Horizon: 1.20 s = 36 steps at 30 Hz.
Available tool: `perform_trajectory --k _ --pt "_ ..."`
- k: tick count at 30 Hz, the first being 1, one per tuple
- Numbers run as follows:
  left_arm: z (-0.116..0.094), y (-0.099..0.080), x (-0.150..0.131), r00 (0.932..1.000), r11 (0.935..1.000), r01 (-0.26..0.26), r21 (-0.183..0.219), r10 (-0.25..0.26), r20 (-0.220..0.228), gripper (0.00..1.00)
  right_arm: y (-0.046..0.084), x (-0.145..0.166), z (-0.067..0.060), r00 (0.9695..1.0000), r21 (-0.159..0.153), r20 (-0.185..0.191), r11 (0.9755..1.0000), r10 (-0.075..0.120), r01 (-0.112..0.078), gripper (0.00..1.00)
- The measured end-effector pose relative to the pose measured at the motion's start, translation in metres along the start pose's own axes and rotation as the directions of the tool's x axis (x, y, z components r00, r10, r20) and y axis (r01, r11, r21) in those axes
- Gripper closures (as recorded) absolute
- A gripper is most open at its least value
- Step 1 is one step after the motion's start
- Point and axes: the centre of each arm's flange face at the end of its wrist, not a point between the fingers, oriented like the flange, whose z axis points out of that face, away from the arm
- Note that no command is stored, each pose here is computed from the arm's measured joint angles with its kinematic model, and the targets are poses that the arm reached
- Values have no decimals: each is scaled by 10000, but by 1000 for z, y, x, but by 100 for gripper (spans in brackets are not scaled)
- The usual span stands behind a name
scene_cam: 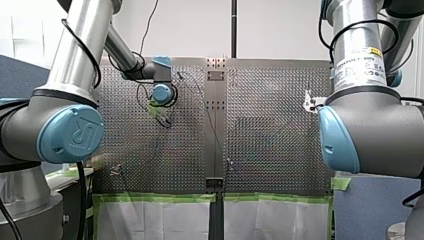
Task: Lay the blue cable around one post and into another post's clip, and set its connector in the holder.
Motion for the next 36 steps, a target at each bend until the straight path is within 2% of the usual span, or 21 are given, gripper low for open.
perform_trajectory --k 15,36 --pt "0 0 0 10000 10000 5 -1 -5 6 0 -5 6 5 9999 179 -170 9998 -30 33 95" --pt "-1 -1 1 10000 10000 -6 11 6 -19 0 -4 12 9 9997 176 -239 9998 -15 19 95"
